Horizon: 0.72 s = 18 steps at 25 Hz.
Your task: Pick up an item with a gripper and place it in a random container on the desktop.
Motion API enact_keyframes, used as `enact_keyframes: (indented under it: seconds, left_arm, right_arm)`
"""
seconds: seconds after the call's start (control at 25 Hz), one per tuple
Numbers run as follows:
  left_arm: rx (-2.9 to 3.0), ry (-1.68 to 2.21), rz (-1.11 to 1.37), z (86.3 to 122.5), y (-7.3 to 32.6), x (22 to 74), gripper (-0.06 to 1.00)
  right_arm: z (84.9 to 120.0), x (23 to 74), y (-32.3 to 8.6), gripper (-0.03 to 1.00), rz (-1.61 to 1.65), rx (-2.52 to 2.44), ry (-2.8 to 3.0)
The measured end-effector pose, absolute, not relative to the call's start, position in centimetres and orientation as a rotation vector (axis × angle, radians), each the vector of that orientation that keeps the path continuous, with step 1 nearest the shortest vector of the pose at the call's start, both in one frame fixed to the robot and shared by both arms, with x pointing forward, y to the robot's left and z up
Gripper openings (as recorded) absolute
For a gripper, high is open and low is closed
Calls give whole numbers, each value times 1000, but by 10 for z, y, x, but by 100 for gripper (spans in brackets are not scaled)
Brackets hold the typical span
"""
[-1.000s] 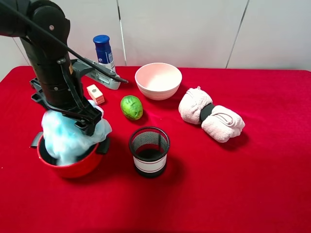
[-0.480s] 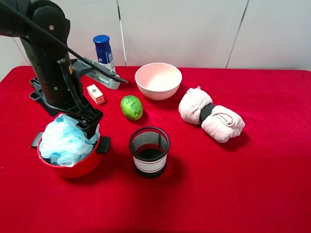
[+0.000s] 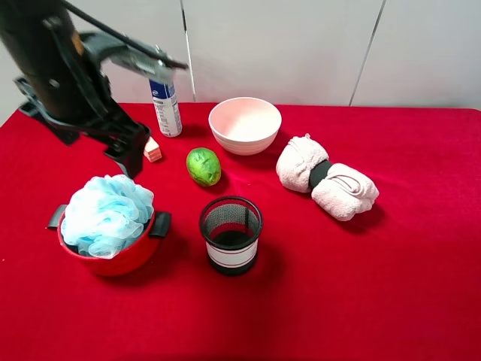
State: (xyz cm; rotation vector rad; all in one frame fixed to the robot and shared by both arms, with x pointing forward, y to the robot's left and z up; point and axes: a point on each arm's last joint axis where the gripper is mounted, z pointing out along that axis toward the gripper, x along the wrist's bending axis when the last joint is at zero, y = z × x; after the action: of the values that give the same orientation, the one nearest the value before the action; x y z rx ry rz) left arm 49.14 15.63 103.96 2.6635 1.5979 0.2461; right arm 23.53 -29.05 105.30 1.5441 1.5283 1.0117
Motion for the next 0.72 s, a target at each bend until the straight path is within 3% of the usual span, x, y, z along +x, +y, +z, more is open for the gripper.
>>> enact_keyframes:
  seconds: [0.72]
  left_arm:
    - [2470, 1513, 421, 1126, 198, 431, 99]
  right_arm:
    - [1053, 235, -290, 69, 1012, 1544, 1528]
